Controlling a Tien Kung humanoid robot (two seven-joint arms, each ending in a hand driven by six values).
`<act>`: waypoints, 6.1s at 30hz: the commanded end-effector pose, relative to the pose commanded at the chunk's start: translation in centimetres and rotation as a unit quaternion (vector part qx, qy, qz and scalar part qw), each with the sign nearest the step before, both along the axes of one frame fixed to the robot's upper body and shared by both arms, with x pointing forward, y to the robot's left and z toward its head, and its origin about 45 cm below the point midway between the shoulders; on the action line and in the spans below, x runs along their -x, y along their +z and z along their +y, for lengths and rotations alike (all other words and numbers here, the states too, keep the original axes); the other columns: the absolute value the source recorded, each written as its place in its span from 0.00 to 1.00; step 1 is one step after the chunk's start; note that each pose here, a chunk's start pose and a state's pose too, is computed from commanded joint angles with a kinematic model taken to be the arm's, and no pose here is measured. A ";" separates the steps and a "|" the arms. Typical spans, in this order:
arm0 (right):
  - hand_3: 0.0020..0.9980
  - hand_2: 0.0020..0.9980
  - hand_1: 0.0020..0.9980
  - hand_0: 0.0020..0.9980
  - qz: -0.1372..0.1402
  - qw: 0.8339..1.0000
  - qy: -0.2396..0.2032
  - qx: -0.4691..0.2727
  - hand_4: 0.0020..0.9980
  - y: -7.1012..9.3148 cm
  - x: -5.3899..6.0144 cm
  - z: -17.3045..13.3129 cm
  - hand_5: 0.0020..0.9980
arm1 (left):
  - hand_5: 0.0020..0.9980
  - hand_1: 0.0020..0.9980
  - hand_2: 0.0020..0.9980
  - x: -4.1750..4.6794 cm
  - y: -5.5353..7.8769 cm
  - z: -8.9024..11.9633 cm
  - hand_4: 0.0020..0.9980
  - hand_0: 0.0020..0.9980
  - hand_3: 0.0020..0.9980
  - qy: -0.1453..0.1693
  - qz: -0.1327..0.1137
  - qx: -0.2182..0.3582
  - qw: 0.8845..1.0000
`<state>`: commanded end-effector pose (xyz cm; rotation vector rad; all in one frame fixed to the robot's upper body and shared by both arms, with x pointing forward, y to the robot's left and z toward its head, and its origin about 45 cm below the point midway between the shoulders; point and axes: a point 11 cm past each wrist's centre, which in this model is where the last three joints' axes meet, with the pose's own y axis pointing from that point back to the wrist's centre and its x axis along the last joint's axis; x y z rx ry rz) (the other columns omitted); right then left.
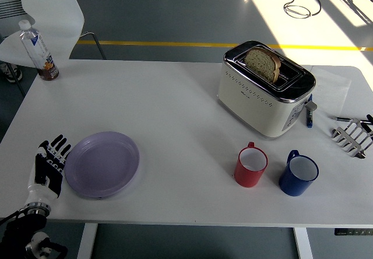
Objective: Push plate across desktop,pick up the break from the machine,place the break in the plate
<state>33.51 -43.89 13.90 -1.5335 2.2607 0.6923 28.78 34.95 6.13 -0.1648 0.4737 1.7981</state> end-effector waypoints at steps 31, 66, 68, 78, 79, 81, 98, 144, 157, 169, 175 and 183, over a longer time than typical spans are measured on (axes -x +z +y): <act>0.69 0.70 0.70 0.74 0.004 1.000 0.004 -0.002 0.48 -0.3 -0.1 0.3 0.60 | 1.00 0.87 0.88 0.65 -0.5 -4.6 0.50 0.87 0.78 -0.045 -0.005 0.060 0.997; 0.69 0.70 0.70 0.74 -0.005 1.000 0.006 -0.012 0.48 0.0 -0.3 0.5 0.60 | 1.00 0.85 0.84 0.89 -0.5 -10.9 0.50 0.86 0.75 -0.135 -0.001 0.138 0.981; 0.69 0.70 0.70 0.74 -0.006 1.000 0.006 -0.012 0.48 0.0 -0.3 0.5 0.60 | 1.00 0.85 0.84 0.87 -0.5 -11.2 0.50 0.86 0.75 -0.143 0.002 0.143 0.979; 0.69 0.70 0.70 0.74 -0.010 1.000 0.005 -0.015 0.48 0.2 -0.4 0.5 0.60 | 1.00 0.84 0.83 0.52 -0.8 -13.0 0.49 0.84 0.75 -0.179 0.014 0.166 0.970; 0.69 0.70 0.70 0.74 -0.011 1.000 0.006 -0.015 0.48 0.2 -0.4 0.5 0.60 | 1.00 0.84 0.83 0.45 -0.8 -13.3 0.49 0.84 0.75 -0.183 0.015 0.166 0.969; 0.69 0.70 0.70 0.74 -0.011 1.000 0.006 -0.015 0.48 0.2 -0.4 0.6 0.60 | 1.00 0.84 0.83 0.32 -0.7 -13.7 0.49 0.84 0.75 -0.192 0.015 0.166 0.967; 0.69 0.70 0.70 0.74 -0.013 1.000 0.007 -0.016 0.49 0.3 -0.4 0.6 0.60 | 1.00 0.84 0.82 -0.28 0.0 -14.2 0.49 0.83 0.74 -0.197 0.003 0.155 0.968; 0.81 0.58 0.59 0.73 0.021 0.617 0.242 0.749 0.84 23.1 -19.8 18.1 0.23 | 1.00 0.76 0.77 -1.89 3.4 -4.3 0.45 0.80 0.68 0.008 -0.042 0.054 0.998; 0.75 0.59 0.61 0.76 0.097 0.607 0.278 0.739 0.84 20.7 -21.4 19.5 0.25 | 1.00 0.73 0.74 -1.52 2.9 -3.8 0.43 0.79 0.62 0.025 -0.031 0.038 0.998; 0.75 0.60 0.61 0.67 0.142 0.614 0.302 0.715 0.84 18.0 -21.4 19.3 0.27 | 1.00 0.73 0.73 -1.54 3.0 -3.9 0.41 0.79 0.61 0.015 -0.033 0.034 0.999; 0.75 0.60 0.61 0.66 0.138 0.624 0.314 0.702 0.84 18.0 -21.4 20.4 0.29 | 1.00 0.73 0.73 -1.53 3.0 -4.0 0.40 0.79 0.60 0.013 -0.033 0.033 0.999; 0.76 0.62 0.63 0.68 0.152 0.619 0.311 0.705 0.84 17.2 -21.5 21.1 0.29 | 0.99 0.72 0.73 -1.48 2.8 -4.1 0.39 0.78 0.60 0.009 -0.030 0.033 0.999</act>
